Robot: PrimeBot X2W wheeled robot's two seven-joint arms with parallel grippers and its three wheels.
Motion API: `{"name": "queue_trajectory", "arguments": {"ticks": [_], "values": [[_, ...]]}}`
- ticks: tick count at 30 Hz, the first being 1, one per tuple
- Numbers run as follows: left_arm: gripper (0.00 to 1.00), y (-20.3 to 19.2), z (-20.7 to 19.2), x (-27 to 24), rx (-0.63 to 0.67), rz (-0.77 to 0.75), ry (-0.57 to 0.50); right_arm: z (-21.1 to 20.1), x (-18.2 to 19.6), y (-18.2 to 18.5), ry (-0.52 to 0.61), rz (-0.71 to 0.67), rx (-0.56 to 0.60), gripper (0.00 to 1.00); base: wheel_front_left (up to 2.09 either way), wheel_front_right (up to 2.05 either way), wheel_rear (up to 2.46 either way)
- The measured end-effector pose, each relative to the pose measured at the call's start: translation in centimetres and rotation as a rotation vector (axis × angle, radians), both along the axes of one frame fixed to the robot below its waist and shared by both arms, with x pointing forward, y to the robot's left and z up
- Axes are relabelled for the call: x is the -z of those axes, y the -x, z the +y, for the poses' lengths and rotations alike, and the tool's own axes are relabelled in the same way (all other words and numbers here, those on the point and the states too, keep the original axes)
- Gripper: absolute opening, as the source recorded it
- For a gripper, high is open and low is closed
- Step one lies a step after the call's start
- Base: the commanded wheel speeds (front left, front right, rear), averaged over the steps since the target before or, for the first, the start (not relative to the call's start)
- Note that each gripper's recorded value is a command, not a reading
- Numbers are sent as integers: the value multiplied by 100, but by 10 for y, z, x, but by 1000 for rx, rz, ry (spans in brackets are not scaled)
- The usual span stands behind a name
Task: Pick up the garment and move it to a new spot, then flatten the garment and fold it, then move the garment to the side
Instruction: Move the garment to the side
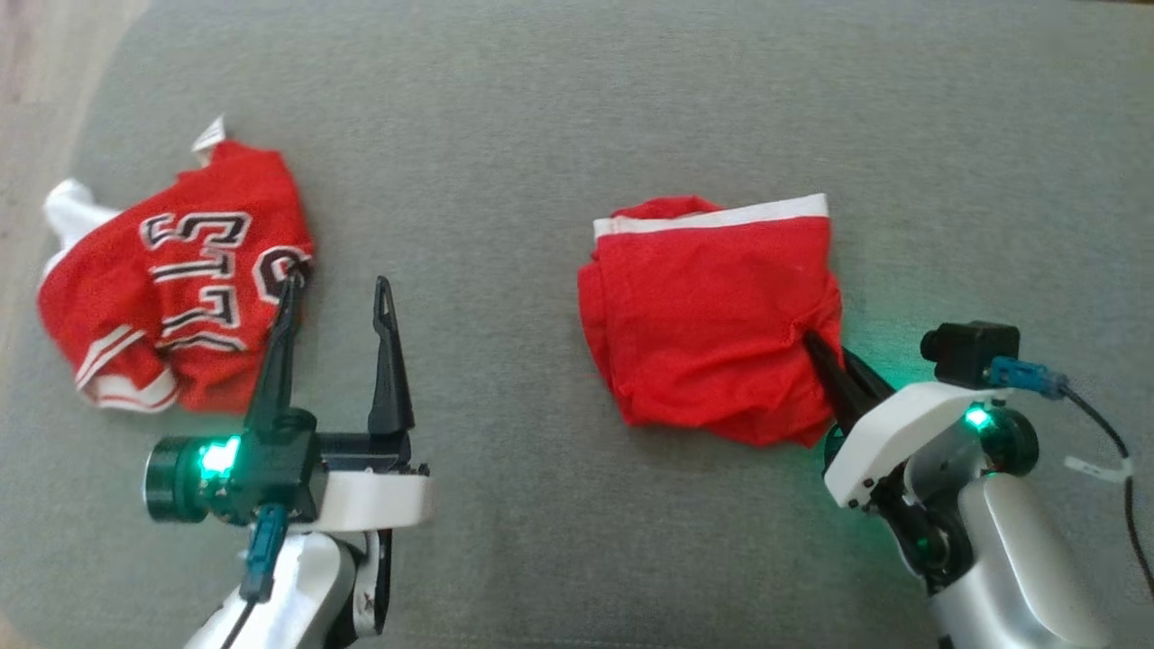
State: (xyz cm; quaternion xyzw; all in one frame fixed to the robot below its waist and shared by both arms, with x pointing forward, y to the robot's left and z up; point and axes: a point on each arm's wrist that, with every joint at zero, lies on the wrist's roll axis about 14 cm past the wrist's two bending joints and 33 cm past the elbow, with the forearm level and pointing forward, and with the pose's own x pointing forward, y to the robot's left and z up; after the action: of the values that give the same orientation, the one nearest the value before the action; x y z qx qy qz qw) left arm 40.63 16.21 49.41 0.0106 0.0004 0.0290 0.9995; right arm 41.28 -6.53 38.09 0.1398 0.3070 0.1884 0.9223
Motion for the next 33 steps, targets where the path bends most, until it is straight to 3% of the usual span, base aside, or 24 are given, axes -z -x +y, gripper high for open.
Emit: {"name": "queue_trajectory", "arguments": {"ticks": [9, 16, 23, 28, 33], "values": [[100, -24, -44, 3, 129, -14, 38, -77, -16, 2, 93, -78, 138, 0, 0, 0, 0], [100, -46, -100, 10, 284, -21, 83, -181, -7, 20, 250, -32, 321, 0, 0, 0, 0], [100, -73, -146, 23, 405, -30, 128, -290, -13, 2, 424, -29, 500, 0, 0, 0, 0], [100, -82, -161, 36, 442, -11, 149, -363, -16, 8, 545, 10, 629, 0, 0, 0, 0], [100, -88, -161, 40, 442, -18, 144, -411, -24, 6, 635, 2, 719, 0, 0, 0, 0]]}}
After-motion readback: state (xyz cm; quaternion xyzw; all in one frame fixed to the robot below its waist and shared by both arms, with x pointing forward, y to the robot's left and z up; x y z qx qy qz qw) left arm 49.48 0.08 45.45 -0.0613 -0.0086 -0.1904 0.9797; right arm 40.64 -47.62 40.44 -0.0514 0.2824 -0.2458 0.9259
